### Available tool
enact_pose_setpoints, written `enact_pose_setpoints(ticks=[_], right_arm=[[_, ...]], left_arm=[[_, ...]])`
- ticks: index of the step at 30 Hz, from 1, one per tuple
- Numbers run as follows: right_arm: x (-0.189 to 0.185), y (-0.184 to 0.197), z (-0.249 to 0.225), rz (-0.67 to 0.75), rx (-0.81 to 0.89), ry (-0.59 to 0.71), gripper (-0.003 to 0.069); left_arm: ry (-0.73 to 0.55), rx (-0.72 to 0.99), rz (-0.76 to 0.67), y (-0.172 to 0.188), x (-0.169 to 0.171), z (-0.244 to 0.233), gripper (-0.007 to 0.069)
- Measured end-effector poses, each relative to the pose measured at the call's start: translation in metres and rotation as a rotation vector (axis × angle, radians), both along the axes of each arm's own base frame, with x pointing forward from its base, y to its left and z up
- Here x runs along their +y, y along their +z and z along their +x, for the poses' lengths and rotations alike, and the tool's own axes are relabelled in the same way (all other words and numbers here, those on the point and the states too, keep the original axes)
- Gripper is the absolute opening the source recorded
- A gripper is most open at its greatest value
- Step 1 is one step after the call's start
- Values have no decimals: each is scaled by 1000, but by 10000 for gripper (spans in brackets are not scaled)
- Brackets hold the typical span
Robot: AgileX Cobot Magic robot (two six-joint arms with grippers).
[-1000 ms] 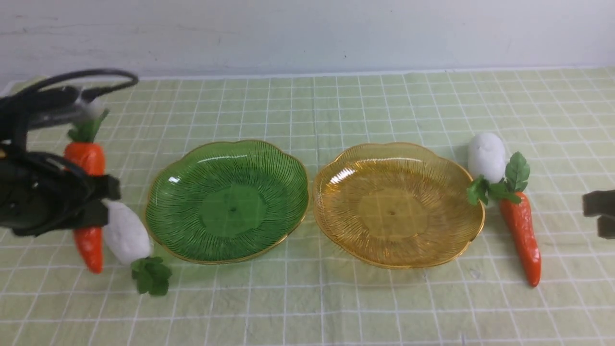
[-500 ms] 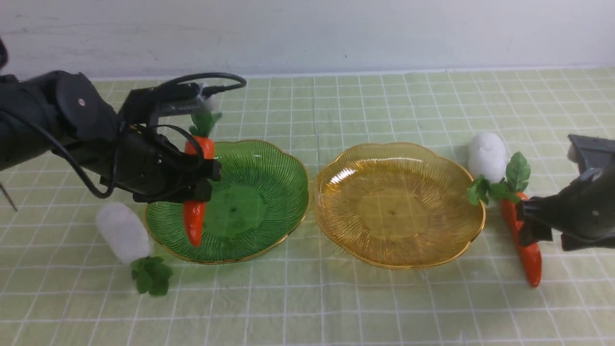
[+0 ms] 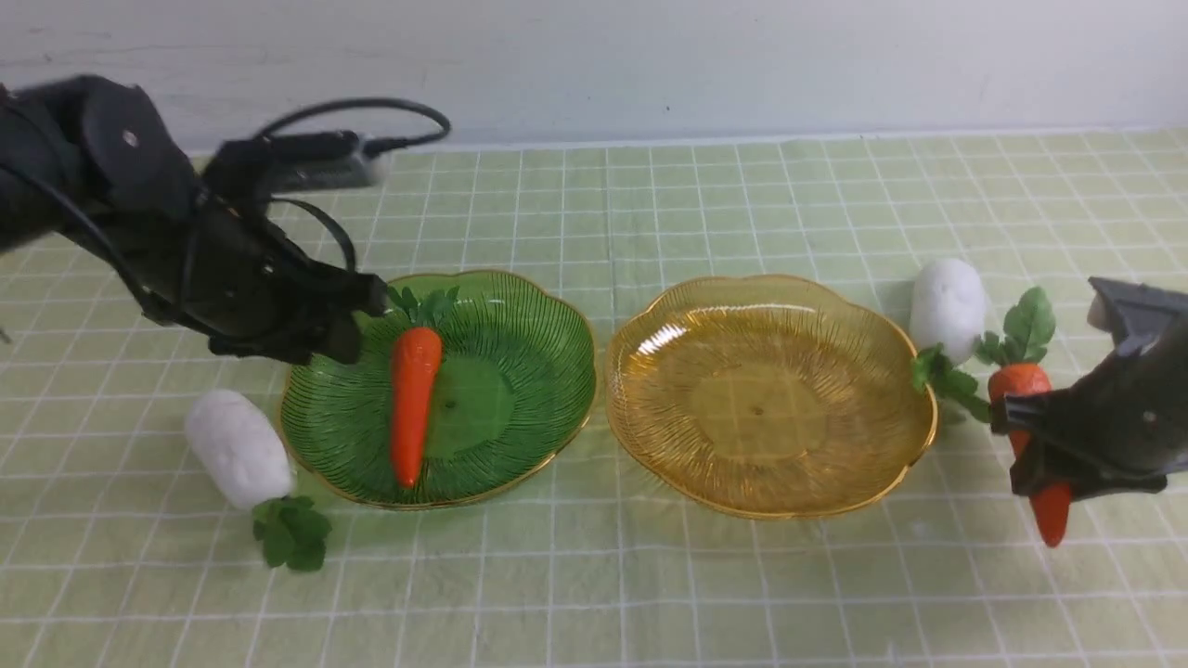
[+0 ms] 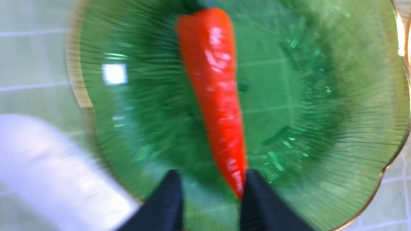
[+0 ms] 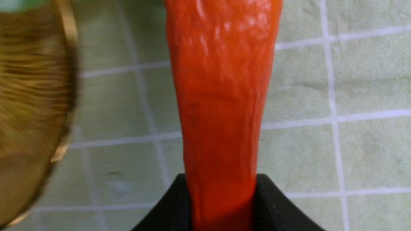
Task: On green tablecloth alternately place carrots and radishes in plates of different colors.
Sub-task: 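Pick up the carrot and put it on the nearest plate, then pick up the vegetable and place it in the green plate with the right gripper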
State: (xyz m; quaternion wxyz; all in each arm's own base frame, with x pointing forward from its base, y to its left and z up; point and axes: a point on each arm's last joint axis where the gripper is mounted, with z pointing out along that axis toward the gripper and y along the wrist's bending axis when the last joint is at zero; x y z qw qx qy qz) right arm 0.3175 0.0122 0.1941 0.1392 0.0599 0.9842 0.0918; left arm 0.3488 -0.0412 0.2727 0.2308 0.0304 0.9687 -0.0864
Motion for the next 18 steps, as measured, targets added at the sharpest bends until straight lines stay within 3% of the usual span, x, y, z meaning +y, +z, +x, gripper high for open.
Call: enact_pose_setpoints(ticks=[2, 4, 10, 18], right_arm=[[21, 36, -11, 64, -117, 49, 209], [54, 64, -19, 144, -240, 132, 209], [132, 86, -17, 284, -321, 331, 209], [224, 70, 24, 352, -303, 477, 209]], left_arm=[[70, -38, 17, 26, 25, -13, 45], [167, -64, 13, 42, 51, -28, 4], [367, 40, -44, 22, 104, -52, -8], [450, 133, -170, -4, 114, -55, -8]])
